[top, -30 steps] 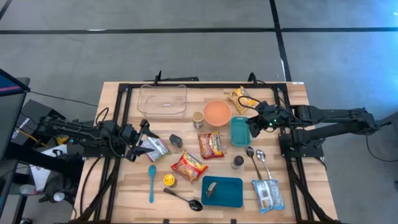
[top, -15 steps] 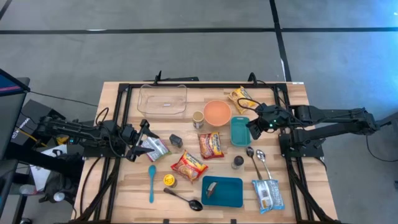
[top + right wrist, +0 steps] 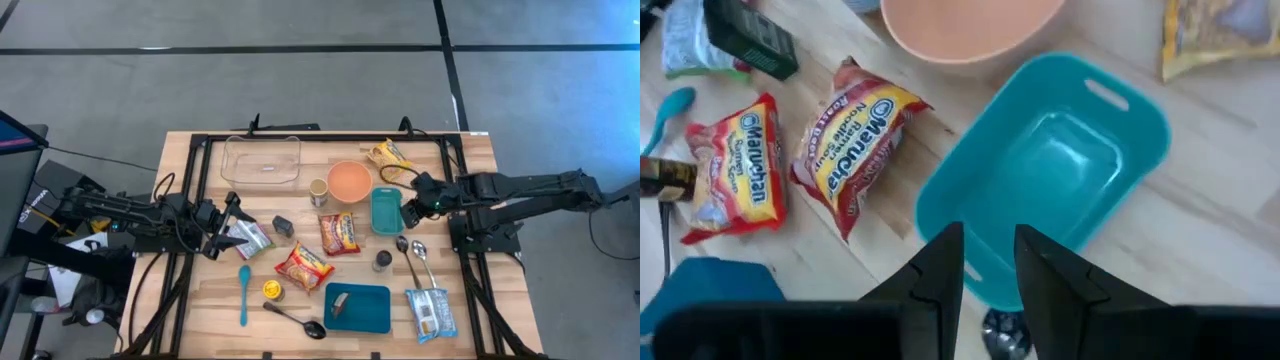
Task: Pick & Place Food Item
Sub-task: Put the yellow noodle pack into the transparent bin
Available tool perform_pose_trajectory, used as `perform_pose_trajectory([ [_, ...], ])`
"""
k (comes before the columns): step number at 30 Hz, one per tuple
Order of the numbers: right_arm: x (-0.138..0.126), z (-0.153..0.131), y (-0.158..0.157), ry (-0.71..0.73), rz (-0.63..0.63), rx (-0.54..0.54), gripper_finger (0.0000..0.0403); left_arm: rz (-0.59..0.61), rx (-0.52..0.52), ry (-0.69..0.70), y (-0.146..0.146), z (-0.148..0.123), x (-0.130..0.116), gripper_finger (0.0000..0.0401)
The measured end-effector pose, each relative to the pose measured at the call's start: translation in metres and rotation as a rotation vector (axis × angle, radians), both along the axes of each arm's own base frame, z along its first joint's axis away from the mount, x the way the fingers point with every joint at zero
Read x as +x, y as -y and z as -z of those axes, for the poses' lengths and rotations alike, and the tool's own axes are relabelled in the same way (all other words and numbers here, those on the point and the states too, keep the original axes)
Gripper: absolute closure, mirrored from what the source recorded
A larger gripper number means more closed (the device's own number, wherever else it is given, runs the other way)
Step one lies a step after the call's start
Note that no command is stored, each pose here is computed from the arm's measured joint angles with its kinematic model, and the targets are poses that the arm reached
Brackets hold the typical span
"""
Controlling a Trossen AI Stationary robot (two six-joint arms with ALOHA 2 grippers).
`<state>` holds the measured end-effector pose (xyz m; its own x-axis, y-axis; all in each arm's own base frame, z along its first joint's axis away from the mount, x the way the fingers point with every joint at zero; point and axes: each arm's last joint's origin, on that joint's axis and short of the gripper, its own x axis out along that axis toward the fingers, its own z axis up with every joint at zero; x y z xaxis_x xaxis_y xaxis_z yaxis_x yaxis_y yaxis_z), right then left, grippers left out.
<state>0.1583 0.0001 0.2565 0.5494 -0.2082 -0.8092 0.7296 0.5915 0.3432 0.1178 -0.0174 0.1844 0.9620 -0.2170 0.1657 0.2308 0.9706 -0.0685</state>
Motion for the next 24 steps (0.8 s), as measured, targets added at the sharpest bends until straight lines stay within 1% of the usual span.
perform_pose_trajectory([
  [6, 0.006, 0.012, -0.011, -0.091, 0.024, 0.034, 0.0316, 0.000, 0.000, 0.000, 0.000, 0.000, 0.000, 0.0130],
  [13, 0.008, 0.017, -0.018, -0.130, 0.006, 0.009, 0.0316, 0.000, 0.000, 0.000, 0.000, 0.000, 0.000, 0.0130],
  [18, 0.003, 0.016, -0.017, -0.148, 0.031, -0.077, 0.0316, 0.000, 0.000, 0.000, 0.000, 0.000, 0.000, 0.0130],
  [24, 0.003, 0.015, -0.011, -0.137, 0.086, -0.170, 0.0316, 0.000, 0.000, 0.000, 0.000, 0.000, 0.000, 0.0130],
])
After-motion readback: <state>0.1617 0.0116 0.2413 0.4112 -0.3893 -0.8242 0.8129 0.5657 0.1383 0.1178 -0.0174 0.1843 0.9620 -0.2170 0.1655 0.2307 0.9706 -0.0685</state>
